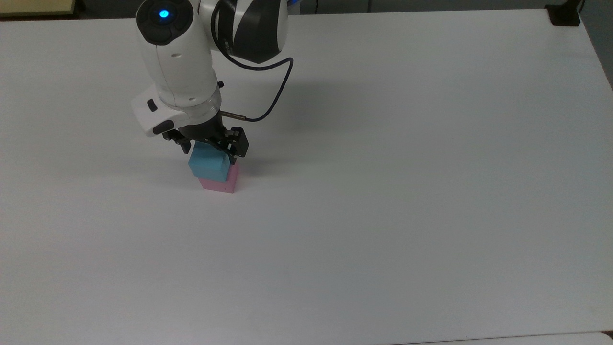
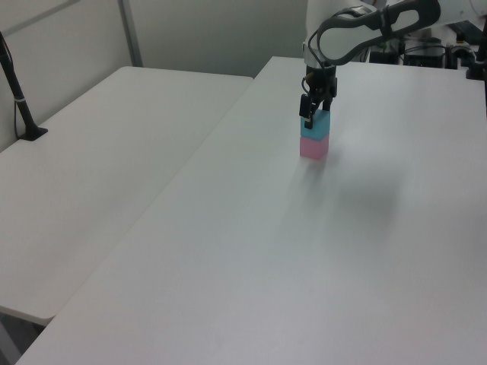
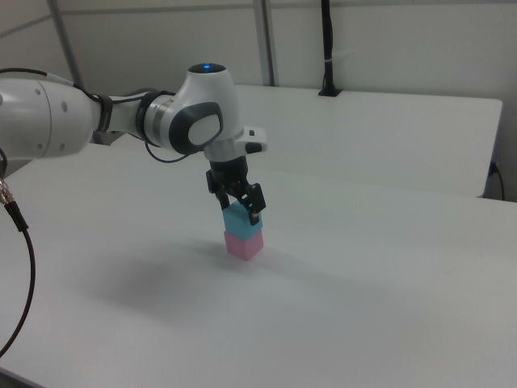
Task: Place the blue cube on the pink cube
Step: 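Open the gripper and raise it away from the stacked cubes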
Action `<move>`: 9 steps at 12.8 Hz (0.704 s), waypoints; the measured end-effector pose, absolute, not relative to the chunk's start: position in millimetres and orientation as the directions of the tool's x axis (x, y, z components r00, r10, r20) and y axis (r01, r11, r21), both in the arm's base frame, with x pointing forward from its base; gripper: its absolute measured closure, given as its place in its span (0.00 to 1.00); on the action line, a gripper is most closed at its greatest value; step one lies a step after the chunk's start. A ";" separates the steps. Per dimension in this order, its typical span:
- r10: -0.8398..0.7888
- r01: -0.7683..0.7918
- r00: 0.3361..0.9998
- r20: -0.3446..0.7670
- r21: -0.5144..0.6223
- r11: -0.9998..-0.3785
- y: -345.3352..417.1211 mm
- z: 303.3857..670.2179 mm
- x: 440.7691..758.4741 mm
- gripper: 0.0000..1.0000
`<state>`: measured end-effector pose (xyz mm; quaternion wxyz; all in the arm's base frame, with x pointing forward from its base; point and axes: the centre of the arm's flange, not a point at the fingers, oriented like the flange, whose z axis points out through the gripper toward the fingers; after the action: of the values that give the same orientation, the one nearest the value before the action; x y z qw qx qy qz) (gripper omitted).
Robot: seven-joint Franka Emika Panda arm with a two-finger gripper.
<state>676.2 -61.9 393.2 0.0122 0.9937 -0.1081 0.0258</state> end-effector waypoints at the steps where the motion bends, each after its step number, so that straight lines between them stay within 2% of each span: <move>1: -0.213 -0.215 0.976 0.053 0.018 -0.977 -61.4 394.2 676.1 0.00; 3: -0.190 -0.191 0.981 0.020 0.034 -0.981 -54.2 406.9 670.5 0.00; 5: -0.161 -0.159 0.986 -0.039 0.052 -0.986 -46.4 446.2 652.5 0.00; 6: -0.146 -0.142 0.986 -0.077 0.050 -0.989 -43.2 478.7 634.2 0.00; 9: -0.136 -0.130 0.988 -0.069 0.085 -0.988 -28.9 541.5 601.3 0.00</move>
<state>601.3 -28.9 541.5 0.0400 0.9963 -0.0667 -0.0372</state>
